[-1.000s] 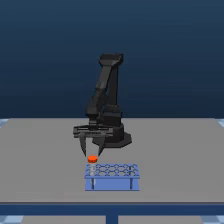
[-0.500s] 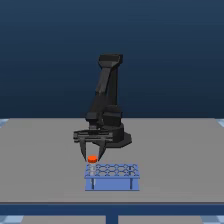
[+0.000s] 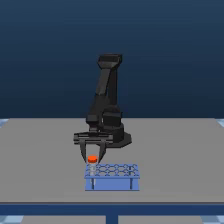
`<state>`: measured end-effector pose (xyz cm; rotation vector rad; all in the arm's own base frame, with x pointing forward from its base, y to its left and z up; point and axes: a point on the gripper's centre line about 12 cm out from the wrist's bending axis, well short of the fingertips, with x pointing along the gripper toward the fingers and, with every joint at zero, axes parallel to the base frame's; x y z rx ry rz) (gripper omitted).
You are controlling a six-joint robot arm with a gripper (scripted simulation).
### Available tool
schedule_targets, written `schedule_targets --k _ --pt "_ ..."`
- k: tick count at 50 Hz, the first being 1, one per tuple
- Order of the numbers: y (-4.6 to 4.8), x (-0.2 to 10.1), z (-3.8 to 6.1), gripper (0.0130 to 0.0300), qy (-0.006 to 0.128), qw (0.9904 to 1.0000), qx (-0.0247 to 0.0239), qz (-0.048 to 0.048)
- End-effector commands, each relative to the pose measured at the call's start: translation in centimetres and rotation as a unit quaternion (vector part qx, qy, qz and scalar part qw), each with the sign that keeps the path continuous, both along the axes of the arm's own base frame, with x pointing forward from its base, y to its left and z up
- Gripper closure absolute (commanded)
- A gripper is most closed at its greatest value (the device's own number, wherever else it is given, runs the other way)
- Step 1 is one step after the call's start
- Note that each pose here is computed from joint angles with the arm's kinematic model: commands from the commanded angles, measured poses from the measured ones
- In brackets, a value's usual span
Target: Pick up the centrifuge tube on the rack
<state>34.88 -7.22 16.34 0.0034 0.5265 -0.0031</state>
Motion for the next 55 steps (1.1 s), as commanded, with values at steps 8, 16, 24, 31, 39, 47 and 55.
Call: schedule_targets --k 8,16,24,31,39,47,55 --pt "0.02 0.0 0.03 0.03 -0.001 1.0 -0.0013 0.0018" --pt "0.02 0.0 0.03 0.03 -0.001 1.0 -0.0013 0.0018" --pt "0.02 0.0 0.03 0.03 -0.001 1.0 -0.0013 0.0018" --pt "0.01 0.0 0.06 0.03 -0.001 1.0 -0.0014 0.0015" --pt "0.01 0.0 0.27 0.03 -0.001 1.0 -0.0014 0.0015" --pt "0.01 0.0 0.65 0.03 -0.001 1.0 -0.0014 0.0015" --pt "0.01 0.0 1.16 0.03 -0.001 1.0 -0.0014 0.0015"
